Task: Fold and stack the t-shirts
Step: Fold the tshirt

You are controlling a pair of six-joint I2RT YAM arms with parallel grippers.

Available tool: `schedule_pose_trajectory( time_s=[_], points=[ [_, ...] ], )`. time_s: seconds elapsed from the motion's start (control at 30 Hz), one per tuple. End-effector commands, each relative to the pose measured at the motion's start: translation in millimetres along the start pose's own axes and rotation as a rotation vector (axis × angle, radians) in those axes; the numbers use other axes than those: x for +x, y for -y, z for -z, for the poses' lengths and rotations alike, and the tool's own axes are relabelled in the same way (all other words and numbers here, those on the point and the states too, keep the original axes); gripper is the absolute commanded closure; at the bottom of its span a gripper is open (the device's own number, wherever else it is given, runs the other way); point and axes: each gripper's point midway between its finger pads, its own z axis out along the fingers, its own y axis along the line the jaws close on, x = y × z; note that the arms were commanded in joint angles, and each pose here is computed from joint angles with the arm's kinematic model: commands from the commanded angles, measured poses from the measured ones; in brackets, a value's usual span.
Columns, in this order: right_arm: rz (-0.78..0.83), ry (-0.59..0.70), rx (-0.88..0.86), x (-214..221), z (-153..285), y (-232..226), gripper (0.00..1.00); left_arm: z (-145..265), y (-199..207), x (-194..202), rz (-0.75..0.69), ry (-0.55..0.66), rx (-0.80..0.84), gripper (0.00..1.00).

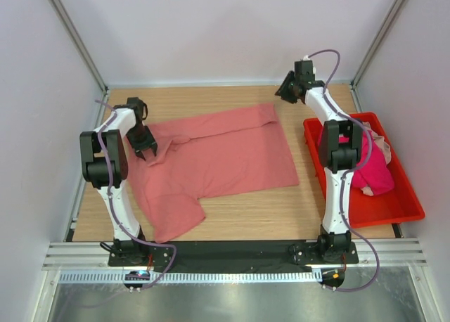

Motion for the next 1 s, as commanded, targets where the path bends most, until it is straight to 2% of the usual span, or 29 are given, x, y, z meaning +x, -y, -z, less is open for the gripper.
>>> schedule_pose_trajectory(
  time_s=[0.0,0.03,0.13,0.43,0.97],
  points=[
    [0.049,-0.093,-0.124,11.4,-17.7,-19.5,0.62,5.3,3.8,-1.4,-0.011,0.009,0.031,0.54],
    [0.046,-0.103,-0.130,13.7,-21.4,-18.8,0.65,5.1,4.4,-1.9,-0.011,0.009,0.033,0.54],
    [0.050,-0.104,-0.143,17.5,-28.2,-18.0,0.65,7.0,4.2,-2.8,-0.017,0.011,0.033,0.54],
    [0.083,-0.136,-0.149,32.0,-44.1,-11.5,0.64,4.4,3.0,0.1,-0.020,0.001,0.029,0.55],
    [0.158,-0.108,-0.094,25.1,-53.0,0.4,0.59,1.9,3.4,2.5,-0.025,-0.009,0.030,0.55]
  ],
)
